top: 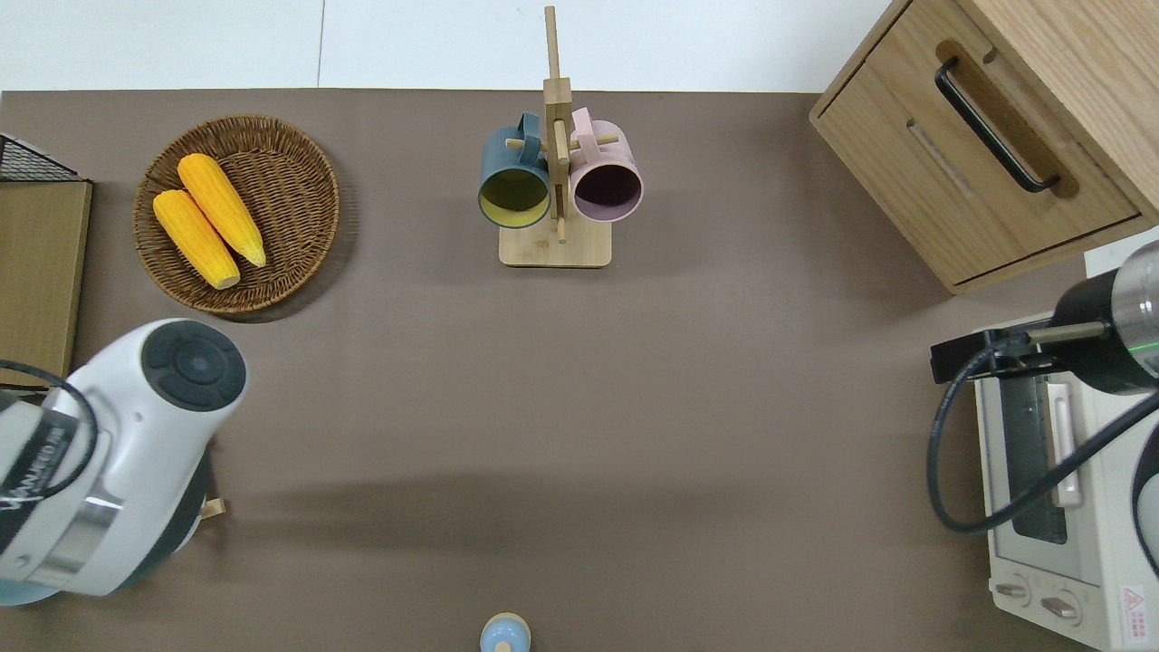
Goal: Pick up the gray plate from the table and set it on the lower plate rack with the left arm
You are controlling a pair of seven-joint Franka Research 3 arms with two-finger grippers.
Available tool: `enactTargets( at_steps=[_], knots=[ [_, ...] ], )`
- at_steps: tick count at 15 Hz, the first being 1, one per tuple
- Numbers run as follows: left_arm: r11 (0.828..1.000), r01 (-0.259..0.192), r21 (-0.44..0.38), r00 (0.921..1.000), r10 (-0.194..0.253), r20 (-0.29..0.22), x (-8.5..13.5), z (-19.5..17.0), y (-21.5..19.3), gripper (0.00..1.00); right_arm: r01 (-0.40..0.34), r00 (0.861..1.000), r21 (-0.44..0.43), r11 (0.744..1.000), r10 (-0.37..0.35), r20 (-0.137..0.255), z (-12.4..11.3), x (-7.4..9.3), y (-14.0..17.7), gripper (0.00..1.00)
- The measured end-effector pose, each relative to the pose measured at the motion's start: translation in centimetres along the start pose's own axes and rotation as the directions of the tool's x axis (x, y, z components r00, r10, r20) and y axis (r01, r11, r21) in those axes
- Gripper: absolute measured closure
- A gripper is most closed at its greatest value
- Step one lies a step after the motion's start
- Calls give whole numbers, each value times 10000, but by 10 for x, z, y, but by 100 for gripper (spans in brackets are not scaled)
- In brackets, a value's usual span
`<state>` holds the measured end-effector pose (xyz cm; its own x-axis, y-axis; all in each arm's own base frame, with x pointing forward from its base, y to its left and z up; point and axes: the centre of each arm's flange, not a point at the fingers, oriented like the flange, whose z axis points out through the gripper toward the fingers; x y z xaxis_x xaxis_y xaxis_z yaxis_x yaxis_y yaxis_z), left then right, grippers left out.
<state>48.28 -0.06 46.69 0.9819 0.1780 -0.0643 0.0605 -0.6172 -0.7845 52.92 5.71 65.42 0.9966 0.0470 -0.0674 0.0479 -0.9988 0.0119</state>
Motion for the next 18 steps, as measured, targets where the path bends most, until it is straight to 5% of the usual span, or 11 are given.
enactTargets(
  at_steps=[2,4,9,14,16,18],
  knots=[
    [9945,-58,-1047,10000,61,27,7,-18,-20,0,0,10000,0,10000,0,0,0,0,0,1],
    [9681,-210,-2498,9996,245,111,9,-38,-34,0,0,10000,0,10000,0,0,0,0,0,1],
    [8334,-451,-5508,9940,924,585,3,-62,-28,0,0,10000,0,10000,0,0,0,0,0,1],
    [6824,-1237,-7205,9831,1831,47,6,-65,-36,0,0,10000,0,10000,0,0,0,0,0,1],
    [6541,-1727,-7364,9783,2007,-511,10,-65,-40,0,0,10000,0,10000,0,0,0,0,0,1],
    [6434,-2042,-7378,9756,1959,-991,14,-69,-42,0,0,10000,0,10000,0,0,0,0,0,1]
  ],
)
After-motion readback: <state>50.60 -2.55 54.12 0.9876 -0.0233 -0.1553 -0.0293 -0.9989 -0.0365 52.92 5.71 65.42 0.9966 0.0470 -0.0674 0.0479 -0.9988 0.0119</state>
